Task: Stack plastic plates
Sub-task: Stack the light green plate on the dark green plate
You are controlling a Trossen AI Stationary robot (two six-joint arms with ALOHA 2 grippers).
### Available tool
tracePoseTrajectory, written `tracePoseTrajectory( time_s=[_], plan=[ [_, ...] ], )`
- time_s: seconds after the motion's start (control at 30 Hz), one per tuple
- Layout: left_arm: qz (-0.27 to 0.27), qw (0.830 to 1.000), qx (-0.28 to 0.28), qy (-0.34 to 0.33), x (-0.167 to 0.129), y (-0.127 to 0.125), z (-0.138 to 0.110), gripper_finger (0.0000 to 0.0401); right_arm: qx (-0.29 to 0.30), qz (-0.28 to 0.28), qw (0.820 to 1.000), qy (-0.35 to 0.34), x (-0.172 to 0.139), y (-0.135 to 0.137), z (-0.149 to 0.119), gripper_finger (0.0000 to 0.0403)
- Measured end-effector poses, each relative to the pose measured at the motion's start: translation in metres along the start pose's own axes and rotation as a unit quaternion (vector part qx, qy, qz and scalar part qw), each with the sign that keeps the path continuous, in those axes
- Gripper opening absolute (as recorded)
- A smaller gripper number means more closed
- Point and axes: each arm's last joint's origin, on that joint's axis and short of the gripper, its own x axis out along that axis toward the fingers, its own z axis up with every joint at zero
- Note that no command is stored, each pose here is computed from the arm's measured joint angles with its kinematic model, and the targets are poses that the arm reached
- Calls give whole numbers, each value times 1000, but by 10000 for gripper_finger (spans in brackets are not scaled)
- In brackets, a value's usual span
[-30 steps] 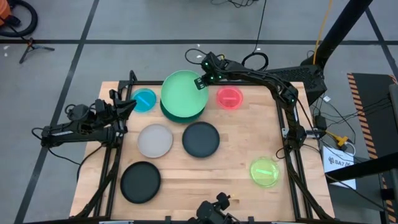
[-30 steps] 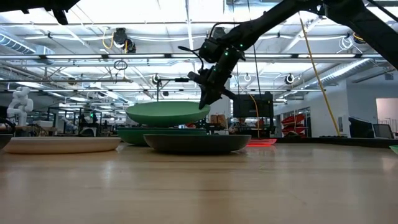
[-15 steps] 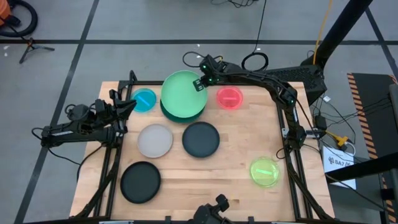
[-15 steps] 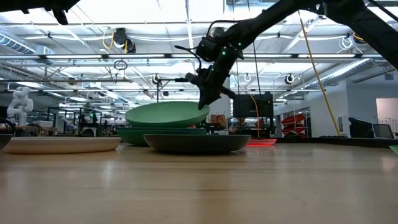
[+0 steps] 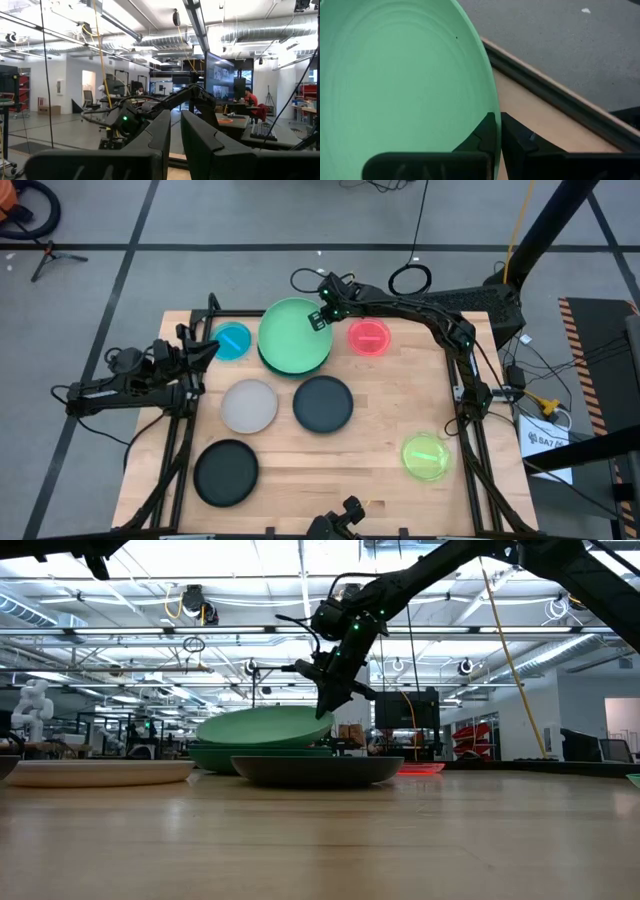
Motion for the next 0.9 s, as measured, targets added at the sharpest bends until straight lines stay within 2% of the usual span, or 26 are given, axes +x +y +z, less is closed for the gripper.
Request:
tracePoseTrajectory(
  time_s=[0.2,0.73,0.9],
  plan=[
    [0,1000,-1,0,0,0,0,51,-5,1,1000,5,9,3,-4,12],
    [-2,1000,-1,0,0,0,0,51,-2,4,1000,5,10,2,-4,14],
    [-2,1000,-1,1,0,0,0,51,-1,4,1000,5,10,3,-4,43]
  ],
)
